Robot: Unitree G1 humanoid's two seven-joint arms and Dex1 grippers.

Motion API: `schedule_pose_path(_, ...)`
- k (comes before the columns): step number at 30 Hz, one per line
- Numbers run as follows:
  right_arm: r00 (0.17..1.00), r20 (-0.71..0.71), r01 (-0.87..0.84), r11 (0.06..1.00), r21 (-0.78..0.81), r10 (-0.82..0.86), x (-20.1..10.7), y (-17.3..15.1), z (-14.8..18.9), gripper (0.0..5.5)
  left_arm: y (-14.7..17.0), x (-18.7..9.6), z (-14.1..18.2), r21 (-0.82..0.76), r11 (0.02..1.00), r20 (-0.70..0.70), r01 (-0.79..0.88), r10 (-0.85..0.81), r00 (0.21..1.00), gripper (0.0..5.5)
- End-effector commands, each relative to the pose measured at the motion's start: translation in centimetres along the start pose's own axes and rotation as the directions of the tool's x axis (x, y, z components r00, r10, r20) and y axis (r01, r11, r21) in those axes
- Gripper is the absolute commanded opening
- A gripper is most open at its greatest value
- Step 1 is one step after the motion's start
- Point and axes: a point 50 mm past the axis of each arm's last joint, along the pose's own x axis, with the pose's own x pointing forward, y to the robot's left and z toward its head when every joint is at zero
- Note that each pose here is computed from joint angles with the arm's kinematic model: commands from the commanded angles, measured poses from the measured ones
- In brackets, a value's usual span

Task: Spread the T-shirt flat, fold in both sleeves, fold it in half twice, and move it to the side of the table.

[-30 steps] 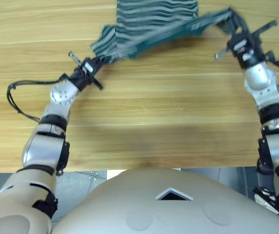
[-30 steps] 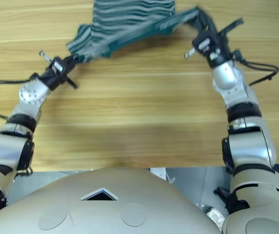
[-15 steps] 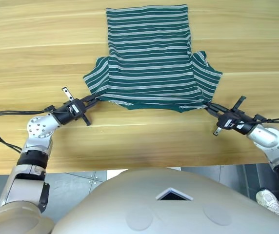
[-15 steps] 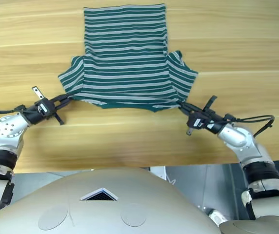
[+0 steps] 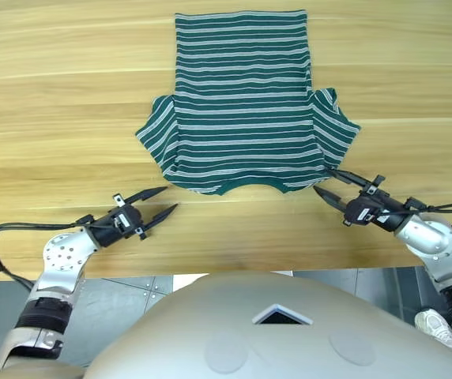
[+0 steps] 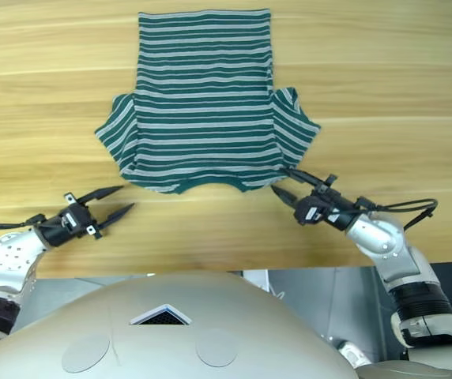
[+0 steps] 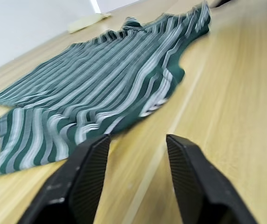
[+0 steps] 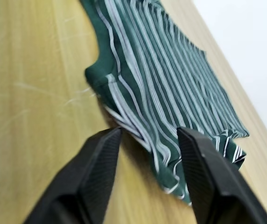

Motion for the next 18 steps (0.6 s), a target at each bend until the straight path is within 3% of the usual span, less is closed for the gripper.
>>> schedule_pose_path(1,0.999,-0.03,-0.025,0.999,-0.027,0.024,-0.7,-0.3,0.1,2.37,1.4,0.0,2.3,0.011,0.998,0.139,-0.063,0.061,0.988,2.83)
schedule_pose_path(5,0.997,0.073,0.041,0.999,-0.021,-0.039,-0.5,-1.8,1.7,2.37,3.3,4.4,4.4,0.131,0.966,0.24,-0.221,0.185,0.953,2.83)
schedule_pose_path(8,0.995,0.09,0.038,0.999,-0.016,-0.037,0.0,-2.5,1.9,2.37,2.9,7.7,4.8,0.315,0.909,0.202,-0.271,0.215,0.956,2.83)
schedule_pose_path(14,0.976,0.207,0.077,0.997,-0.028,-0.069,1.6,-4.4,3.7,2.37,0.9,12.3,3.4,0.593,0.799,0.052,-0.095,0.08,0.995,2.83)
schedule_pose_path(18,0.978,0.203,0.056,0.997,-0.059,-0.043,2.6,-4.7,3.7,2.37,-1.2,11.4,0.8,0.616,0.783,-0.1,0.089,-0.035,0.994,2.83)
